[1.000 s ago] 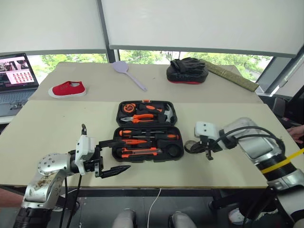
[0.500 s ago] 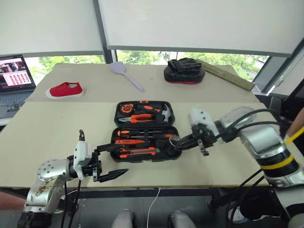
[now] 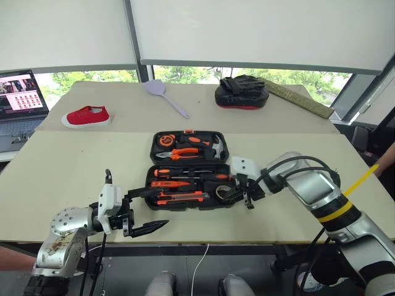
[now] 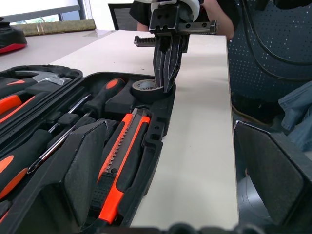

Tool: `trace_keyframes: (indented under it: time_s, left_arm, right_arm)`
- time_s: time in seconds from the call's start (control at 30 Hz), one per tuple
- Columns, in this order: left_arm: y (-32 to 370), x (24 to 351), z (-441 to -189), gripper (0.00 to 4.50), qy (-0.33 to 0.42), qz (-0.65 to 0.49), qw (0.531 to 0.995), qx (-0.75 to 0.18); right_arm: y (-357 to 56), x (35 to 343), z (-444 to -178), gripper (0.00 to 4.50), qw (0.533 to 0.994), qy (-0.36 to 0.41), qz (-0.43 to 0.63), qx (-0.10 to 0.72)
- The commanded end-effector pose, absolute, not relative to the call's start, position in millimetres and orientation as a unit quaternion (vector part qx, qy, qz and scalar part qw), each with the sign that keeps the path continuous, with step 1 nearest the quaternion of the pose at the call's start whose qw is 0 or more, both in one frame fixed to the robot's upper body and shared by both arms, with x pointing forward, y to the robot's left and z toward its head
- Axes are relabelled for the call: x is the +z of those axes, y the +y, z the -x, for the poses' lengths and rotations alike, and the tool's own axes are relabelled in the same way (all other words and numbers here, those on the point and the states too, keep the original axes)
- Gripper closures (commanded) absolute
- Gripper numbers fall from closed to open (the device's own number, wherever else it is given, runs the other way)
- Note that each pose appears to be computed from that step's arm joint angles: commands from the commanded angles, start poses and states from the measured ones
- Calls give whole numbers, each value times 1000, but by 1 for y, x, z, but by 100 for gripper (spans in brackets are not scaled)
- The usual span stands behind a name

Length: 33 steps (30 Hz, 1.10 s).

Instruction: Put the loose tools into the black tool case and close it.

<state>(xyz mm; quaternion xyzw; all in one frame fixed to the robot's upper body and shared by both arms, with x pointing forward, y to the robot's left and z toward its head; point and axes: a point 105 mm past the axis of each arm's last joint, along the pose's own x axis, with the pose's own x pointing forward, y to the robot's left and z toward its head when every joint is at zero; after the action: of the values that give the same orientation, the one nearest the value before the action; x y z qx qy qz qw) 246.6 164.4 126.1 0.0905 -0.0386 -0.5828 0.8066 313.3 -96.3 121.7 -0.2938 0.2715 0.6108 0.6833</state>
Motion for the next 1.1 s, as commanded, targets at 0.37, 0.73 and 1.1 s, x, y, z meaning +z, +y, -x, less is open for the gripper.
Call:
trace_keyframes:
  time_s: [0.37,0.73,1.1]
  left_arm:
    - [219,158,-305,0,-35,-102,920,-378]
    - [239,127,-383,376,87,-96,975,-183]
    - [178,119,-397,448,104,-95,940,-311]
  right_arm:
    - [-124,192,-317,236,729,160,249,618]
    - [-145,133,-404,450,826,118,324,445]
    - [-106,128,-421,450,832,55,302,462]
